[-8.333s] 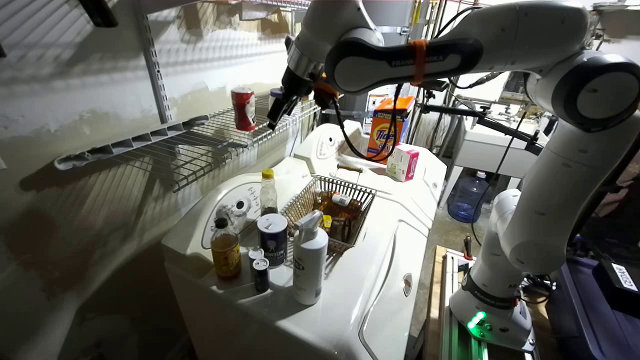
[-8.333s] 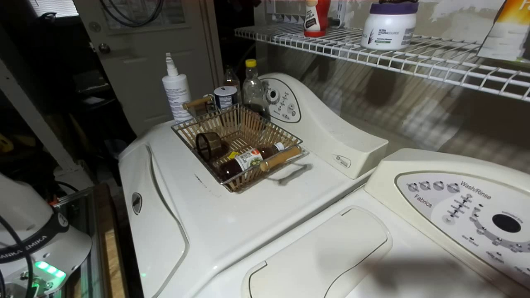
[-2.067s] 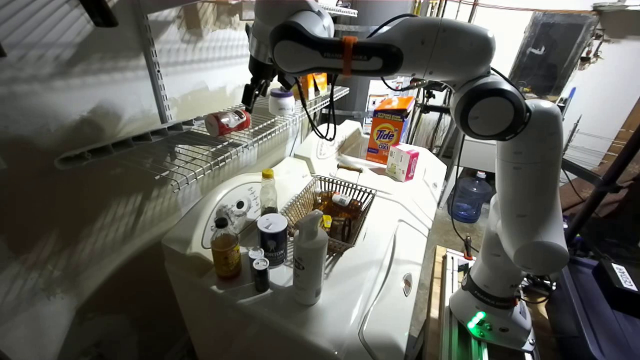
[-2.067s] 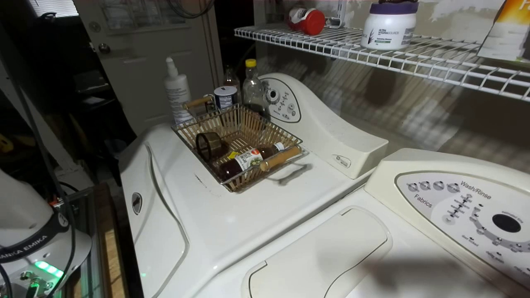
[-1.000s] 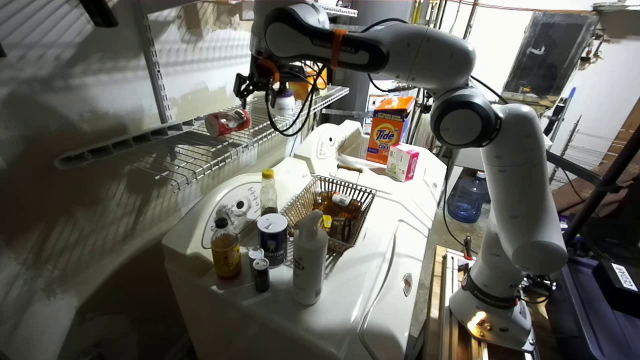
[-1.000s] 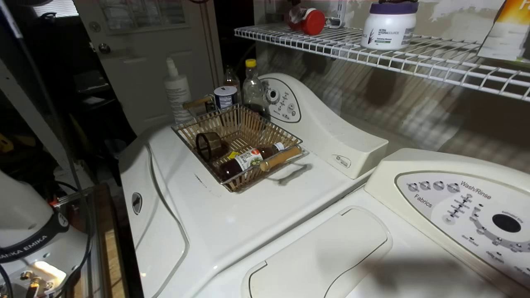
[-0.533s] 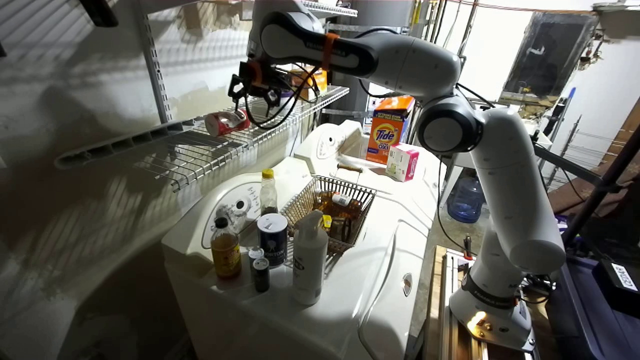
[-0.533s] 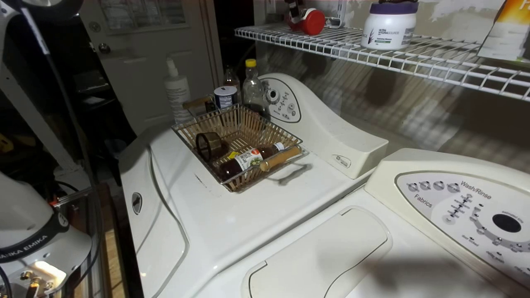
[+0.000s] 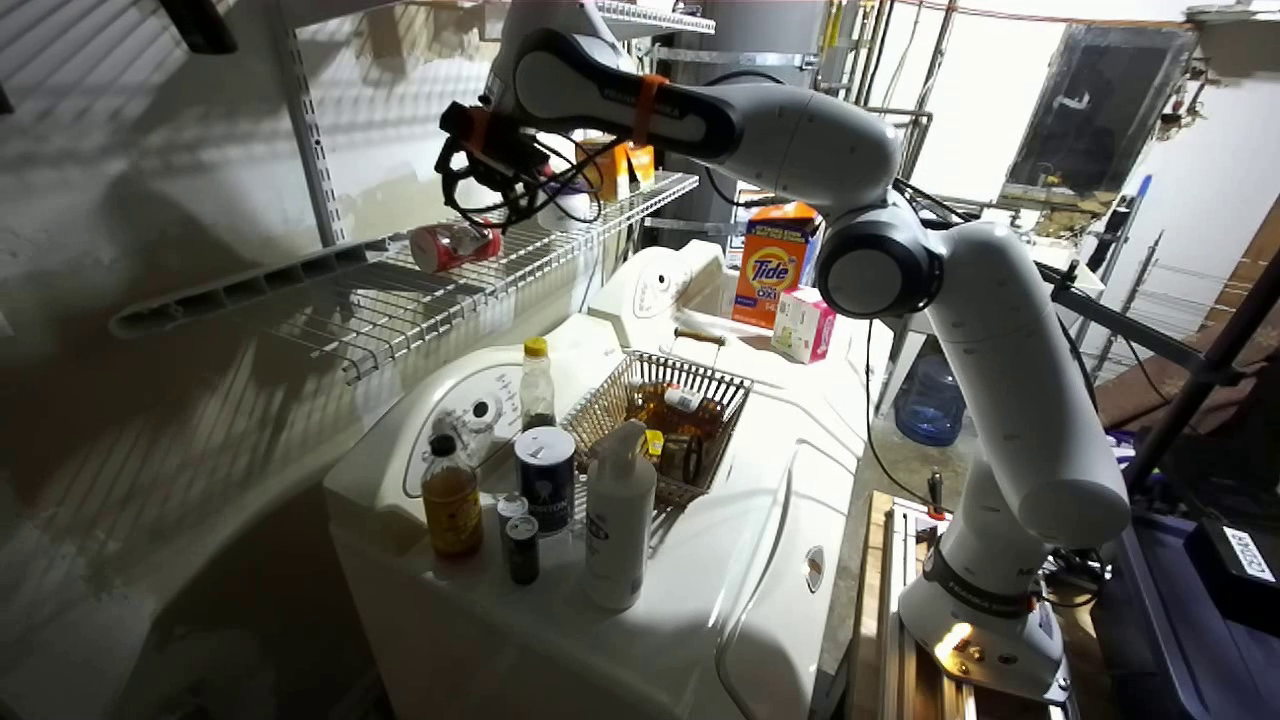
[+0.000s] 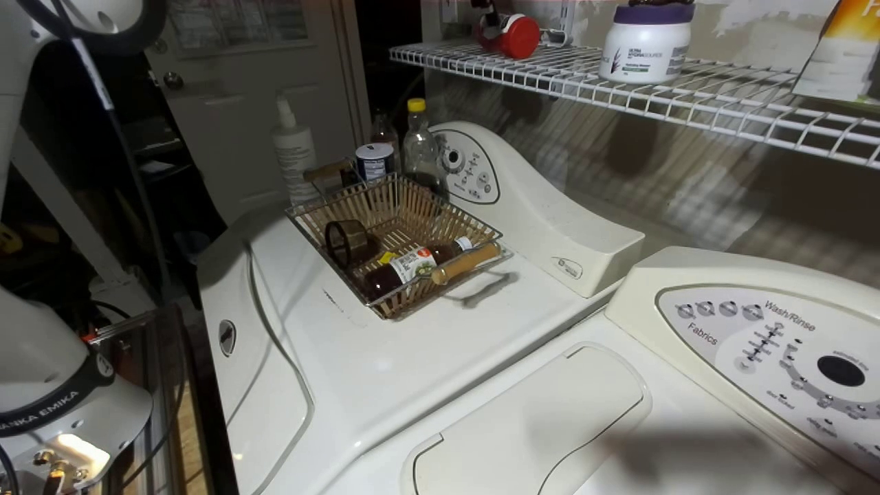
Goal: Put the red bottle bottom first on the metal rack
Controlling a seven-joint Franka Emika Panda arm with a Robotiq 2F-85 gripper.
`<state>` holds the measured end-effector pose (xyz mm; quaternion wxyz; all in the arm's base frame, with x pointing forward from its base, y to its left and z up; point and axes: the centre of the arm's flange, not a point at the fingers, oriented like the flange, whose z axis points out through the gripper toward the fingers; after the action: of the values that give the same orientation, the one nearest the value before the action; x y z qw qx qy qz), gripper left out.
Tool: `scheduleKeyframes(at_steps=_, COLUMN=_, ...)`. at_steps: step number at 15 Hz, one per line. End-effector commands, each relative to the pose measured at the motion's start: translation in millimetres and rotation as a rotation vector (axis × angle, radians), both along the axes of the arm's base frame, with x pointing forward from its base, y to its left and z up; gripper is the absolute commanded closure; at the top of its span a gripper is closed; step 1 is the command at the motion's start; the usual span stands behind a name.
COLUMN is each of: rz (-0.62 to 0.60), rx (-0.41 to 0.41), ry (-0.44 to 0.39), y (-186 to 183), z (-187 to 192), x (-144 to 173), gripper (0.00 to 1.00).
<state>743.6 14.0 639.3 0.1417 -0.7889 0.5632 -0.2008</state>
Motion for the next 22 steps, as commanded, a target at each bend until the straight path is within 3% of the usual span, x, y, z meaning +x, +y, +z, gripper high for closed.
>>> scheduleKeyframes(at_steps=1, rz=-0.099, rx=0.076, ry=-0.094, y=1.4, z=2.8, x=29.7, gripper=0.00)
scheduleKeyframes(at_steps=5, rz=-0.116, rx=0.021, ry=-0.063, y=0.1, z=-1.9, x=35.3, gripper=0.00)
scheduleKeyframes(at_steps=10, rz=-0.111, rx=-0.046, ry=0.038, y=0.0, z=-11.0, x=34.4, gripper=0.00)
scheduleKeyframes(at_steps=15, rz=-0.100, rx=-0.064, ry=0.084, y=5.1, z=-28.8, x=37.9, gripper=0.00)
scheduleKeyframes(at_steps=17, rz=-0.100, rx=-0.073, ry=0.072, y=5.5, z=-32.6, x=40.5, gripper=0.28)
scheduleKeyframes(at_steps=19, rz=-0.098, rx=-0.106, ry=0.050, y=6.9, z=-28.2, x=38.7, gripper=0.42)
scheduleKeyframes(at_steps=20, rz=-0.093, rx=-0.132, ry=0.039, y=8.7, z=-24.9, x=35.9, gripper=0.48)
scheduleKeyframes(at_steps=22, rz=-0.081, rx=-0.199, ry=0.024, y=14.3, z=-21.7, x=30.5, gripper=0.49)
